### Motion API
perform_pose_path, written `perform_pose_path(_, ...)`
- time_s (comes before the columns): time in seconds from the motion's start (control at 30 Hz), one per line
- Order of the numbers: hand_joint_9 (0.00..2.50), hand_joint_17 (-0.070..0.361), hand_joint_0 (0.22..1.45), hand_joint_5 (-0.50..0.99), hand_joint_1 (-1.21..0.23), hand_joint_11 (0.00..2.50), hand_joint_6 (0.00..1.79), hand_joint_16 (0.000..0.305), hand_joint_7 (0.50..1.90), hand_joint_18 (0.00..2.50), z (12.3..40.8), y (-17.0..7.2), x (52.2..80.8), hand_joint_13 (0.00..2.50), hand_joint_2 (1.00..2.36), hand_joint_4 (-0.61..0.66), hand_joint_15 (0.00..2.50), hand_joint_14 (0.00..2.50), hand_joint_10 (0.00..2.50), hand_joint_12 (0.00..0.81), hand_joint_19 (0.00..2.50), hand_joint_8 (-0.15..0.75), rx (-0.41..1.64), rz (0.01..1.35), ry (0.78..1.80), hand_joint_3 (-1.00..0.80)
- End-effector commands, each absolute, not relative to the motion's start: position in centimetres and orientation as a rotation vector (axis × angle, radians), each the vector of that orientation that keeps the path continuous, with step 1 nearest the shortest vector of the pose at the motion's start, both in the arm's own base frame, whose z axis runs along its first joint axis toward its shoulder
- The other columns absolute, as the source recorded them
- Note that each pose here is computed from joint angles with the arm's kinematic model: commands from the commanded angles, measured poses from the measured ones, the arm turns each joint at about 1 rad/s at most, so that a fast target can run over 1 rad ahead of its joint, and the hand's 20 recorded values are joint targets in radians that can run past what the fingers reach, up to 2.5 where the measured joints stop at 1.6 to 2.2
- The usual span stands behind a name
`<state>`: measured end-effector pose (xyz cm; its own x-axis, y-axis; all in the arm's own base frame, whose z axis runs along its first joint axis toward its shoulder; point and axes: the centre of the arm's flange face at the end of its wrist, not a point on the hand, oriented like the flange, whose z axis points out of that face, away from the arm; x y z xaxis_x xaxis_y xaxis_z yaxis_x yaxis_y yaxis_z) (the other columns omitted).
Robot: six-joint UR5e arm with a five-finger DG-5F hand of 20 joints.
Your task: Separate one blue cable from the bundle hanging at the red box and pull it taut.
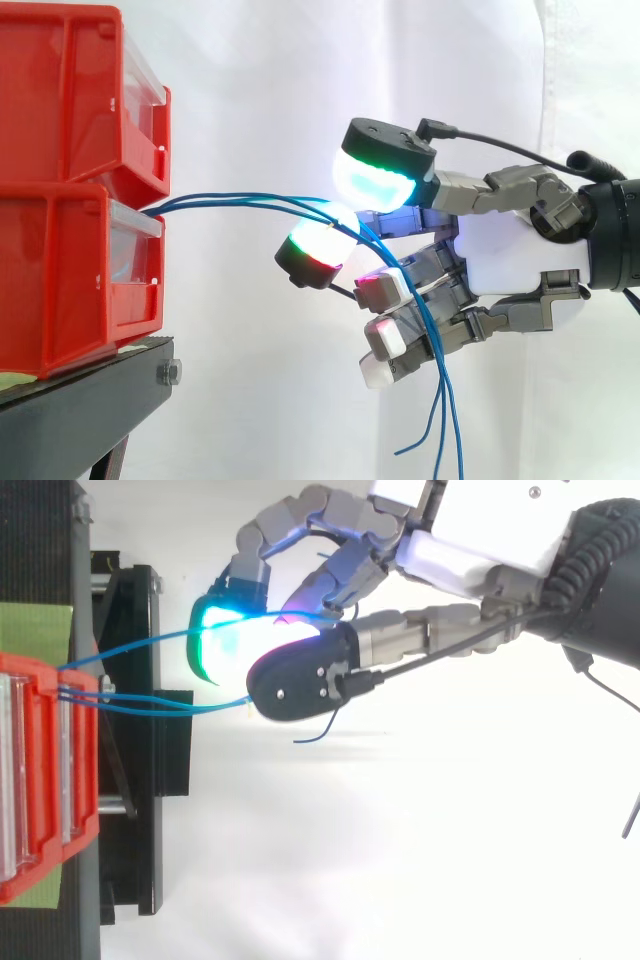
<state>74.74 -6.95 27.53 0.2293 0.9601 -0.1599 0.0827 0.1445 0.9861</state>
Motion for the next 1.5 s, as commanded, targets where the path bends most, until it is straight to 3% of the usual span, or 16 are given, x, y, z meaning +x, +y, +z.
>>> perform_pose_path(0.0, 1.11, 0.110, 0.59, -0.22, -0.50, 1.19, 0.84, 0.049, 0.87, 0.60, 27.60, -7.11, 74.81, 1.01, 1.00, -0.01, 0.78, 0.03, 0.02, 0.336, 0.57, 0.240, 1.242, 0.893, 1.141, -0.50)
perform_pose_path(0.3, 1.12, 0.112, 0.62, -0.22, -0.55, 1.21, 0.87, 0.050, 0.89, 0.61, 27.54, -7.11, 74.79, 1.03, 1.01, 0.01, 0.80, 0.03, 0.02, 0.339, 0.58, 0.246, 1.241, 0.891, 1.142, -0.43)
perform_pose_path(0.43, 1.10, 0.116, 0.58, -0.24, -0.57, 1.25, 0.87, 0.052, 0.88, 0.62, 27.61, -7.22, 74.81, 1.05, 1.00, 0.01, 0.83, 0.03, 0.02, 0.349, 0.58, 0.240, 1.241, 0.891, 1.140, -0.50)
perform_pose_path(0.57, 1.01, 0.124, 0.54, -0.26, -0.56, 1.25, 0.87, 0.055, 0.86, 0.63, 27.54, -7.34, 74.77, 1.07, 1.00, 0.02, 0.89, 0.03, 0.02, 0.354, 0.57, 0.251, 1.242, 0.889, 1.140, -0.50)
perform_pose_path(0.7, 0.83, 0.132, 0.52, -0.27, -0.57, 1.47, 0.86, 0.059, 0.84, 0.62, 27.50, -7.33, 74.87, 1.00, 1.00, 0.04, 0.94, 0.02, 0.00, 0.366, 0.55, 0.264, 1.236, 0.889, 1.137, -0.50)
perform_pose_path(0.83, 0.74, 0.133, 0.51, -0.28, -0.58, 1.50, 0.85, 0.059, 0.83, 0.59, 27.51, -7.44, 74.87, 0.93, 1.00, 0.05, 0.91, 0.02, 0.00, 0.378, 0.56, 0.276, 1.235, 0.888, 1.136, -0.50)
perform_pose_path(1.23, 0.73, 0.130, 0.54, -0.27, -0.47, 1.44, 0.85, 0.058, 0.85, 0.58, 27.54, -7.57, 74.89, 0.92, 1.00, 0.07, 0.90, 0.03, 0.01, 0.377, 0.57, 0.275, 1.230, 0.882, 1.135, -0.50)
perform_pose_path(1.47, 0.67, 0.131, 0.54, -0.27, -0.47, 1.23, 0.85, 0.058, 0.84, 0.58, 27.14, -7.55, 75.02, 0.90, 1.00, 0.08, 0.83, 0.02, 0.01, 0.387, 0.55, 0.291, 1.219, 0.869, 1.144, -0.50)
